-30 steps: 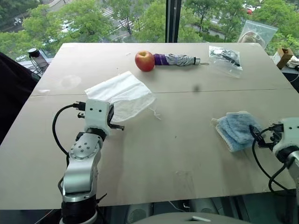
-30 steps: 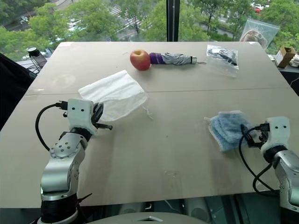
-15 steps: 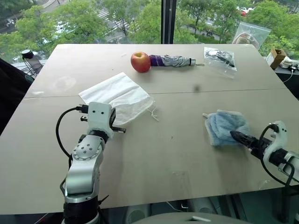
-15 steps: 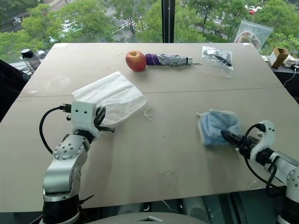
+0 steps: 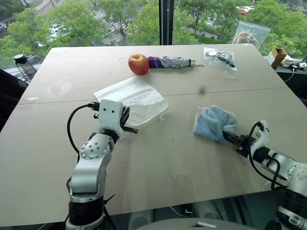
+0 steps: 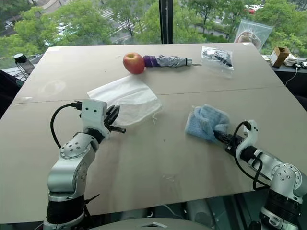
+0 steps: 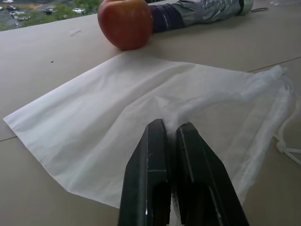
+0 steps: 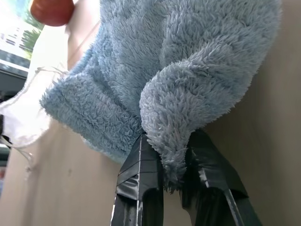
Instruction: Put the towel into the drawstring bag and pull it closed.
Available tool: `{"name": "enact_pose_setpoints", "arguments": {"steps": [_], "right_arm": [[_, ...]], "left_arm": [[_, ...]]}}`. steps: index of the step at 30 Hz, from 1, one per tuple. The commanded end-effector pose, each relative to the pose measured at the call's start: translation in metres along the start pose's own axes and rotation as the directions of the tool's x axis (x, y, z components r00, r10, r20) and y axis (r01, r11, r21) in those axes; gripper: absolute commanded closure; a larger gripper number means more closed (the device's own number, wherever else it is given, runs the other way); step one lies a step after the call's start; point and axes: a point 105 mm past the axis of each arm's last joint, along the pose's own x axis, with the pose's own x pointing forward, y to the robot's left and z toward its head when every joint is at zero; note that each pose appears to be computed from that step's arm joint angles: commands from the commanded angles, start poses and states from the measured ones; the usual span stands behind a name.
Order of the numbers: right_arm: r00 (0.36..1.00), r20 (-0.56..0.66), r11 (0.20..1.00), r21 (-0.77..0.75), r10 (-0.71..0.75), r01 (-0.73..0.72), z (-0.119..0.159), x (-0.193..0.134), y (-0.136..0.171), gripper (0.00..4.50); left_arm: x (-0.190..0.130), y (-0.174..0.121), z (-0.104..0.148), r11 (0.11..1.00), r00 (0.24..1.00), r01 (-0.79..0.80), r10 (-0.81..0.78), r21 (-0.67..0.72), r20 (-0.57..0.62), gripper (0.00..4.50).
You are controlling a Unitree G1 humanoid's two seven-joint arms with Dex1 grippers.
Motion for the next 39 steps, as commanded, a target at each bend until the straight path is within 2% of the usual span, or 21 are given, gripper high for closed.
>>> {"name": "enact_pose_setpoints", "arguments": {"steps": [1, 4, 8, 18, 20, 30, 35, 39], "right_arm": [[0.970, 0.045, 0.971, 0.018, 0.239, -0.240, 0.011, 0.005, 0.045, 4.49], [0.918, 0.082, 0.920, 0.017, 0.389, -0.391, 0.023, 0.001, 0.075, 4.49], [0.860, 0.067, 0.862, 0.001, 0.505, -0.506, 0.024, -0.005, 0.102, 4.49], [0.730, 0.135, 0.734, 0.028, 0.670, -0.679, 0.031, -0.001, 0.154, 4.49], [0.713, 0.132, 0.716, 0.030, 0.688, -0.697, 0.028, 0.004, 0.162, 4.49], [0.705, 0.145, 0.710, 0.024, 0.694, -0.704, 0.011, 0.027, 0.167, 4.49], [0.752, 0.109, 0.755, 0.028, 0.650, -0.656, -0.012, 0.031, 0.148, 4.49], [0.734, 0.100, 0.737, 0.022, 0.671, -0.676, -0.018, 0.019, 0.146, 4.49]], "left_arm": [[0.004, -0.006, 0.031, 0.999, 0.993, 0.045, -0.044, -0.006, 0.114, 4.50], [0.012, -0.009, 0.042, 0.997, 0.988, 0.064, -0.057, -0.041, 0.145, 4.50], [0.017, -0.014, 0.054, 0.994, 0.982, 0.092, -0.081, -0.057, 0.173, 4.50], [0.023, -0.028, 0.057, 0.953, 0.969, 0.206, -0.167, -0.223, 0.180, 4.50], [0.024, -0.031, 0.063, 0.913, 0.961, 0.248, -0.191, -0.323, 0.197, 4.50], [0.016, -0.056, 0.084, 0.751, 0.880, 0.475, -0.401, -0.458, 0.255, 4.50], [0.024, -0.050, 0.091, 0.703, 0.882, 0.470, -0.384, -0.534, 0.271, 4.50], [0.026, -0.050, 0.094, 0.687, 0.883, 0.469, -0.385, -0.556, 0.269, 4.50]]}}
